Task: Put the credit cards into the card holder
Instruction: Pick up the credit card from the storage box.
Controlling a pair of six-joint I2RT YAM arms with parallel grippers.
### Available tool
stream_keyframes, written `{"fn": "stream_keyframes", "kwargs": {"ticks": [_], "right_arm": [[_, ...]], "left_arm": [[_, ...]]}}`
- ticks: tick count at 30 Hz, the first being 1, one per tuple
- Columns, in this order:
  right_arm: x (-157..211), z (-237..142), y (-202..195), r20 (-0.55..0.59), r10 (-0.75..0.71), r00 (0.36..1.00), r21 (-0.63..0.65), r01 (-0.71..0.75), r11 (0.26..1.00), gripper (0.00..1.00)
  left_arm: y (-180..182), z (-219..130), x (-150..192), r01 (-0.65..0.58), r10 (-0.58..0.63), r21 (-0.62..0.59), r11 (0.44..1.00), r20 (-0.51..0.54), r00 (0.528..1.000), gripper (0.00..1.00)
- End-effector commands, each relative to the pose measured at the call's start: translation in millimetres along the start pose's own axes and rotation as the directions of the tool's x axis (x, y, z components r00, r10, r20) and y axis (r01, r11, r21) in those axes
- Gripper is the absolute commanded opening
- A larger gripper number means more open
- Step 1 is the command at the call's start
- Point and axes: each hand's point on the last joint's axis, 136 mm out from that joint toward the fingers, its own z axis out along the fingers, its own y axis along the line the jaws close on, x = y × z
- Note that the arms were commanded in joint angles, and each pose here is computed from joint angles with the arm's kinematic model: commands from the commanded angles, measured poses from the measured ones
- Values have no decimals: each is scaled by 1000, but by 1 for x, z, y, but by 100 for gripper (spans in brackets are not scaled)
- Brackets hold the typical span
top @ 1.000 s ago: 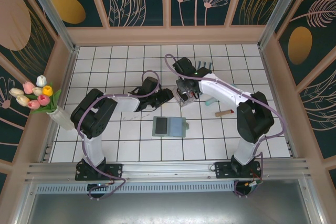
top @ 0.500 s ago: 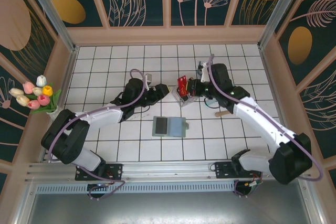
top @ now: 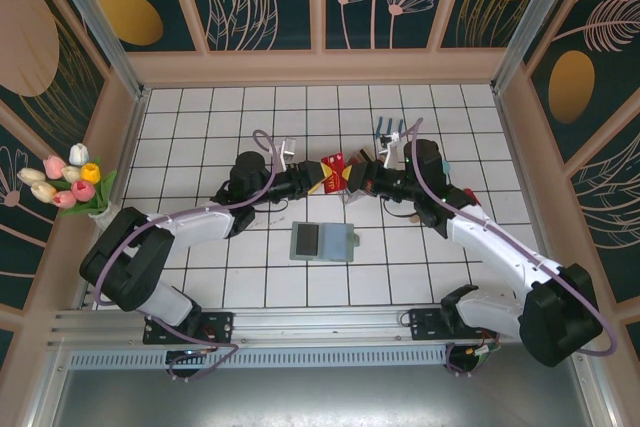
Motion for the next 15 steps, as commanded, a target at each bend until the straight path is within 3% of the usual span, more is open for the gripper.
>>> {"fn": "stream_keyframes", "kwargs": {"ticks": [1,10,12,13,15], "right_arm": [[-3,0,3,5,13,1000,-36,-13,999,0],[14,5,-37,-31,70,997,93,-66,993,0],[22,5,-50,-42,83,996,135,-77,988,9],[29,5,-56,-54,84,995,158,-75,985,20],[41,4,-70,-74,74,994,226,-56,972,31]], "left_arm": [[-9,0,-1,-22,22,44,999,-4,1000,32],[2,-10,6,-22,22,-2,1000,6,1000,6],[8,-15,11,-21,21,-22,1000,1,1000,0],[15,-18,15,-21,21,-49,999,-6,1000,0],[36,-24,23,-20,17,-137,990,-19,1000,0]]}}
